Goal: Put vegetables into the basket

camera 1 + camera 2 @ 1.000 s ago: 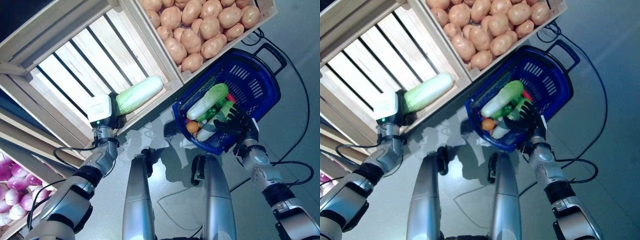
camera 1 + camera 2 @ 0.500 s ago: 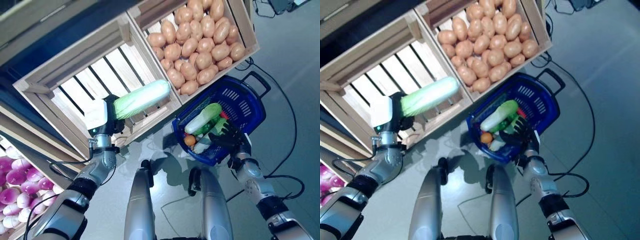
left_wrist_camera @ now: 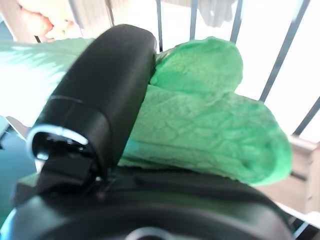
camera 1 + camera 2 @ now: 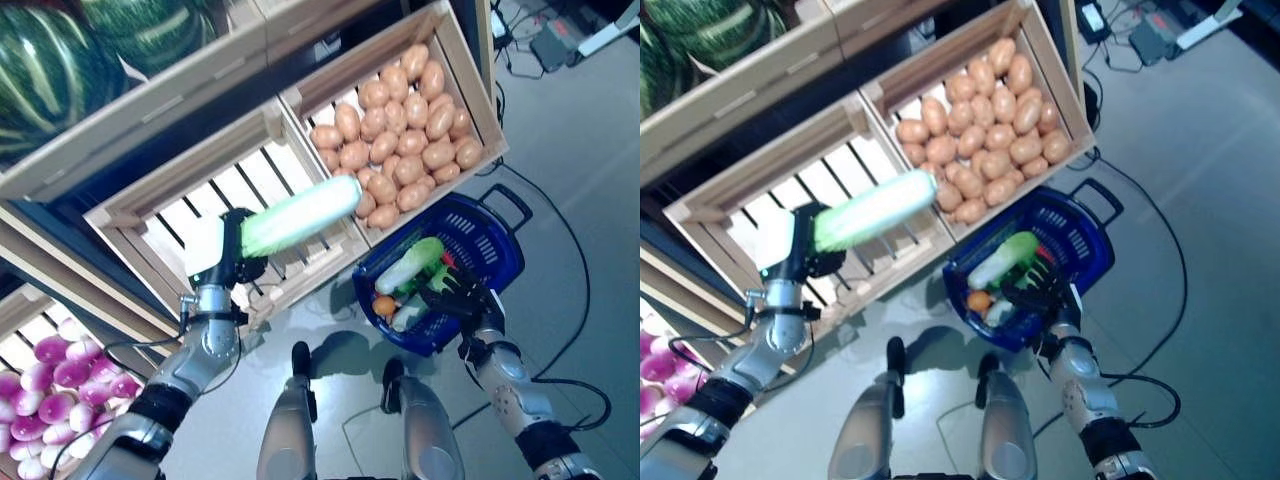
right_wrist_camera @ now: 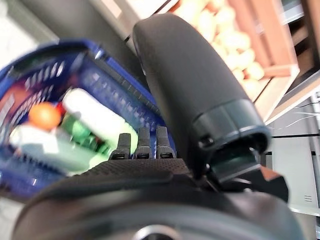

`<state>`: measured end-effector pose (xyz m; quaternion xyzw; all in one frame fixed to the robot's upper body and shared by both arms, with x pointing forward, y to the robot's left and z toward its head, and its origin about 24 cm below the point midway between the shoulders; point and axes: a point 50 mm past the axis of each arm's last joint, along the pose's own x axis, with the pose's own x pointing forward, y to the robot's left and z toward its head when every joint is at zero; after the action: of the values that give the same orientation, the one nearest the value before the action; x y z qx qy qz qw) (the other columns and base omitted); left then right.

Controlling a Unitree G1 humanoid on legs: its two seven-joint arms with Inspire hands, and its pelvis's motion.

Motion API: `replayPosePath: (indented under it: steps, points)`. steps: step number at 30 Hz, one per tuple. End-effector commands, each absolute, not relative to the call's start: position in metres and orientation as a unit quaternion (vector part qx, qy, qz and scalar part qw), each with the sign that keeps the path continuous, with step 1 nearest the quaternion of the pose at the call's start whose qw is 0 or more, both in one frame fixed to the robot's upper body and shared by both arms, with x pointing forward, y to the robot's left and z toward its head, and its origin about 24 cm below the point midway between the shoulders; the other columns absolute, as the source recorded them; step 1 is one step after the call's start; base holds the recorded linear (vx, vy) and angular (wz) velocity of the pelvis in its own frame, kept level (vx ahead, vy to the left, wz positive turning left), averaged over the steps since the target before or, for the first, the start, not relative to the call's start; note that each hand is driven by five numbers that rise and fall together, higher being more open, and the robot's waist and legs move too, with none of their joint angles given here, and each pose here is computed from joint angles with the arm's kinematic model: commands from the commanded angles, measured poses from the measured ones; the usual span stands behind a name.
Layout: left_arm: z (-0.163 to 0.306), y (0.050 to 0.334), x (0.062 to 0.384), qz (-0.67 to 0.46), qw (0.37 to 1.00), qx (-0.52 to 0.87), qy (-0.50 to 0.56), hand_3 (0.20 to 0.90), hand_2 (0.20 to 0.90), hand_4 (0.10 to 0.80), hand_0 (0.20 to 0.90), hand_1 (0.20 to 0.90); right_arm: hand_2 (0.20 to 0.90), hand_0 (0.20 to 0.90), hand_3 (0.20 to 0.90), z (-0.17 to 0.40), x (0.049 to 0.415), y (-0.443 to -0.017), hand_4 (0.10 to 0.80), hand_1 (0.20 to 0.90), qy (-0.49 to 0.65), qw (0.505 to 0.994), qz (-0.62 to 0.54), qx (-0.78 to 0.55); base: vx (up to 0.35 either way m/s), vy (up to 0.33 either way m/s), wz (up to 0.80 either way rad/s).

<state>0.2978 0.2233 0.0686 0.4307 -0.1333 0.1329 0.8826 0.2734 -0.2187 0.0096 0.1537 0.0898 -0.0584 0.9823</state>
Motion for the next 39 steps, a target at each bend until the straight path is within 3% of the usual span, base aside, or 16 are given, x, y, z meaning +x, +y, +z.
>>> replayPosePath:
  steps: [1,8,22,28,39]
  points:
    - [0.091,0.217,0.296,0.113,0.901,0.372,-0.190,0.300,0.300,0.400,0.300,0.300,0.900,0.900,0.900,0.033,0.271,-0.205,0.800,0.900,0.001,0.972,0.050,0.232,0.080,0.013,0.02]
    - [0.069,0.209,0.286,0.024,0.947,0.297,-0.121,0.300,0.300,0.400,0.300,0.300,0.900,0.900,0.900,0.051,0.253,-0.174,0.800,0.900,-0.034,0.904,0.243,0.350,0.072,0.011,0.02]
    - [0.063,0.169,0.290,-0.124,0.970,0.195,-0.075,0.300,0.300,0.400,0.300,0.300,0.900,0.900,0.900,0.092,0.263,-0.124,0.800,0.900,-0.104,0.813,0.372,0.436,0.036,0.015,-0.01]
    - [0.060,0.160,0.292,-0.142,0.971,0.185,-0.059,0.300,0.300,0.400,0.300,0.300,0.900,0.900,0.900,0.095,0.269,-0.119,0.800,0.900,-0.109,0.824,0.346,0.434,0.023,0.001,-0.01]
    - [0.056,0.157,0.292,-0.120,0.970,0.206,-0.056,0.300,0.300,0.400,0.300,0.300,0.900,0.900,0.900,0.070,0.280,-0.124,0.800,0.900,-0.042,0.892,0.202,0.403,0.010,-0.001,0.00]
